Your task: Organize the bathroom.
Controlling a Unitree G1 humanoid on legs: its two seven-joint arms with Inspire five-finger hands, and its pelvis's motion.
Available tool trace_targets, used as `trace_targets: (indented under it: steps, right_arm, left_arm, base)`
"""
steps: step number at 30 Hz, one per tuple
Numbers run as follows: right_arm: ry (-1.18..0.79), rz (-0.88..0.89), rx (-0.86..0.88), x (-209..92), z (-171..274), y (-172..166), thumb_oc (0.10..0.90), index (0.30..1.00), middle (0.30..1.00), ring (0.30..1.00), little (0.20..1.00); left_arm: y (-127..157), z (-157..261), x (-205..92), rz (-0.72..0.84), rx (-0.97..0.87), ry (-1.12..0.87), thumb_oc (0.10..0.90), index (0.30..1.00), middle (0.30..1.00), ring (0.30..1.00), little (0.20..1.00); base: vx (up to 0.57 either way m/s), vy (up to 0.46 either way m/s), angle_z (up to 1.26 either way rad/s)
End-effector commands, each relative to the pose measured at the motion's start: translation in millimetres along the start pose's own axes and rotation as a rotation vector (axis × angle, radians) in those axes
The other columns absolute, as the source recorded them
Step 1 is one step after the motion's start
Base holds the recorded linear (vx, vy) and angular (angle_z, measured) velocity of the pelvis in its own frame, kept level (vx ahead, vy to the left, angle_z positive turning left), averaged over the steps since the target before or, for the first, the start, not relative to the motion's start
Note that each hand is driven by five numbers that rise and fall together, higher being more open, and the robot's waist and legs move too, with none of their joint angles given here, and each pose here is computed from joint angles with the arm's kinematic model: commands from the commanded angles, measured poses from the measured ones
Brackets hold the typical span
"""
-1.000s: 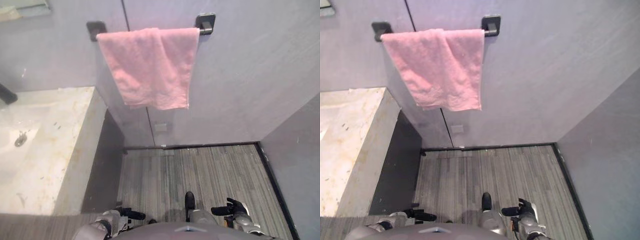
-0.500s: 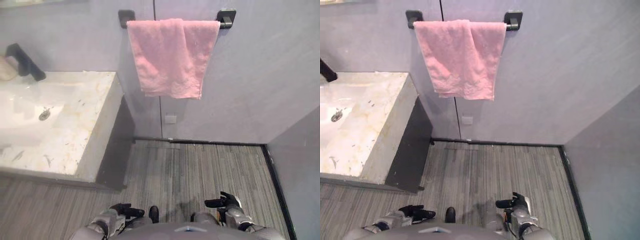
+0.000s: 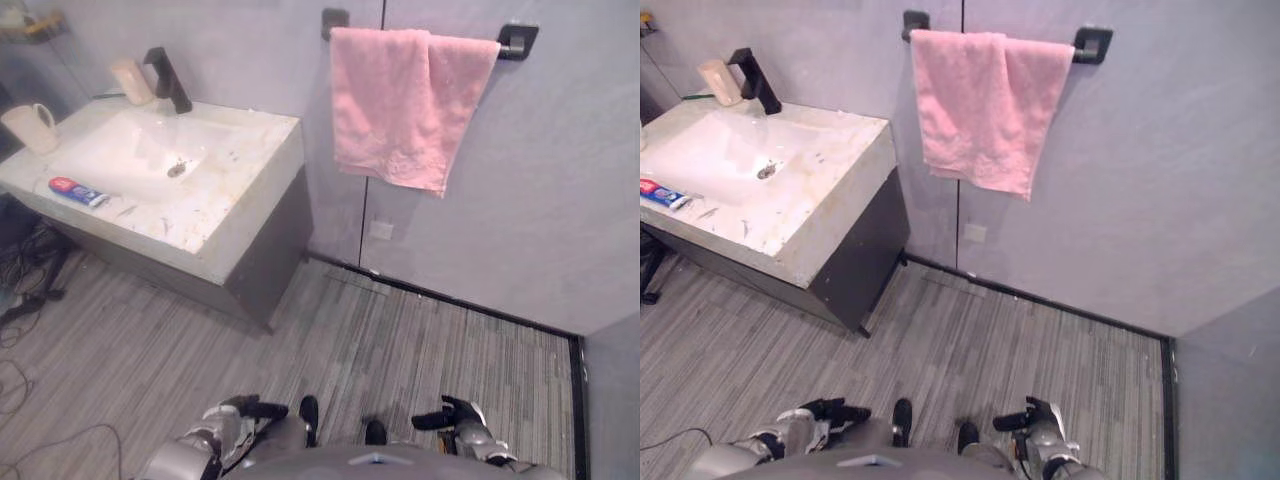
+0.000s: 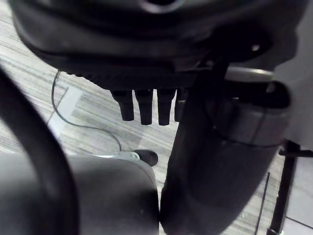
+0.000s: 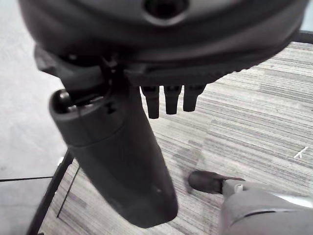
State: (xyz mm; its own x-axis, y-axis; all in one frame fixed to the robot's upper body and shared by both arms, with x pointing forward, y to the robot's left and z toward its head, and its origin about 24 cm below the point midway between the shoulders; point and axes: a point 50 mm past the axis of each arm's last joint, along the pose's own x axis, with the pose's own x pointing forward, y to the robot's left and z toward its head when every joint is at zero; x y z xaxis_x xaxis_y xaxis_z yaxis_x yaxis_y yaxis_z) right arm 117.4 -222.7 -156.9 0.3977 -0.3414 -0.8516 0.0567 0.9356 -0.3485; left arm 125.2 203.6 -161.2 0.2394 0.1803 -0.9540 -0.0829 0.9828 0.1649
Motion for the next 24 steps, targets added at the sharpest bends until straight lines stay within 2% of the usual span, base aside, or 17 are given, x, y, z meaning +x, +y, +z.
trace_targets:
  steps: [1, 2, 11, 16, 24]
  right_arm:
    - [-0.058, -0.019, 0.026, 3.1, 23.8, -2.6, 0.800, 0.900, 0.900, 0.900, 0.900]
    - [-0.046, -0.019, -0.013, 2.9, 17.2, -4.6, 0.800, 0.900, 0.900, 0.900, 0.900]
    - [0.050, -0.078, 0.049, 3.6, -4.5, -25.0, 0.800, 0.900, 0.900, 0.900, 0.900]
    - [0.074, -0.083, 0.049, 3.1, -9.4, -25.7, 0.800, 0.900, 0.900, 0.900, 0.900]
    - [0.083, -0.075, 0.034, 3.5, -10.5, -30.4, 0.800, 0.900, 0.900, 0.900, 0.900]
  left_arm:
    - [13.4, -50.1, -1.0, 0.073, 0.089, 0.143, 0.800, 0.900, 0.900, 0.900, 0.900]
    - [14.4, -51.4, -1.0, 0.077, 0.079, 0.143, 0.800, 0.900, 0.900, 0.900, 0.900]
    - [21.4, -48.3, -0.6, 0.086, 0.072, 0.089, 0.800, 0.900, 0.900, 0.900, 0.900]
    - [29.0, -52.1, -1.2, 0.109, 0.062, 0.111, 0.800, 0.900, 0.900, 0.900, 0.900]
    - [36.3, -57.5, -2.1, 0.132, -0.016, 0.140, 0.800, 0.900, 0.900, 0.900, 0.900]
  base:
    - [-0.23, 0.237, 1.24]
    - [-0.23, 0.245, 1.11]
    - [-0.20, 0.354, 1.42]
    - [-0.10, 0.343, 0.79]
    - [0.00, 0.342, 0.32]
